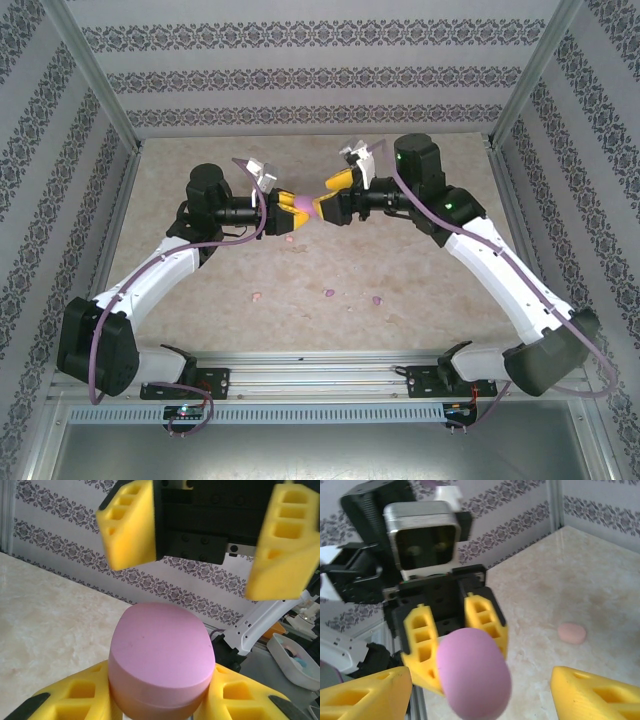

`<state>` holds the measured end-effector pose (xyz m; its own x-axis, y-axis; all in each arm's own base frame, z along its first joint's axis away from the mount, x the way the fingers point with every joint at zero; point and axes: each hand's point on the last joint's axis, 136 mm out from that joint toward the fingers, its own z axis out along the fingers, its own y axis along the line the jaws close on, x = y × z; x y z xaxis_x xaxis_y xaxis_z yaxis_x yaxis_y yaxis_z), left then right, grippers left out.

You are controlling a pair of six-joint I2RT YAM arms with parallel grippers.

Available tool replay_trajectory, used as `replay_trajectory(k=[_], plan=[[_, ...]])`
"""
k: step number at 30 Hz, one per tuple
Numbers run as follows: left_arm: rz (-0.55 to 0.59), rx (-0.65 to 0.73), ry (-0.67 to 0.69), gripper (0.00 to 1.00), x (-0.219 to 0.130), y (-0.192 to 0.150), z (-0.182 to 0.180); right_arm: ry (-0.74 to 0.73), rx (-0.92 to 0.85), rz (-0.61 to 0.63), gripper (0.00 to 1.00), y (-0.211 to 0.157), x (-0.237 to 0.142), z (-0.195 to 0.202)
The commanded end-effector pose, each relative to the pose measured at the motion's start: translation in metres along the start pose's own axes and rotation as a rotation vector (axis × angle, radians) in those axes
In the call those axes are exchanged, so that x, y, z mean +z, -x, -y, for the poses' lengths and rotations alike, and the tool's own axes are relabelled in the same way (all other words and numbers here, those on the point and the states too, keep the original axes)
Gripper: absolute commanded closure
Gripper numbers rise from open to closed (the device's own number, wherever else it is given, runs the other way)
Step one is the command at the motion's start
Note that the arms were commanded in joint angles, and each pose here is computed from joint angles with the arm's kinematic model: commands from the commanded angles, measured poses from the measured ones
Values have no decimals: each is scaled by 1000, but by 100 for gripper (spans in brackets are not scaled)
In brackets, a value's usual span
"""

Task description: Insert the wireless bluetooth earbuds into the charging case

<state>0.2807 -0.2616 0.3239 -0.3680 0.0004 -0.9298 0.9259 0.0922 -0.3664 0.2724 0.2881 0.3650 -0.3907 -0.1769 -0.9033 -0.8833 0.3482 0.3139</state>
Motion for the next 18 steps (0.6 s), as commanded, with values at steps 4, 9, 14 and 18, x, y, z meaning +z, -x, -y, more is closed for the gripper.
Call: replay_trajectory(k=[4, 9, 14, 18], plan=[[12, 52, -90, 79, 0, 17, 21, 47, -94, -69, 27, -10, 7, -9], [9, 52, -115, 79, -1, 20, 28, 50, -92, -83, 27, -10, 12, -5], [8, 54, -124, 79, -1, 21, 30, 78, -86, -87, 35, -8, 16, -8], [12, 60, -123, 79, -1, 23, 31, 101, -73, -101, 39, -11, 17, -10]])
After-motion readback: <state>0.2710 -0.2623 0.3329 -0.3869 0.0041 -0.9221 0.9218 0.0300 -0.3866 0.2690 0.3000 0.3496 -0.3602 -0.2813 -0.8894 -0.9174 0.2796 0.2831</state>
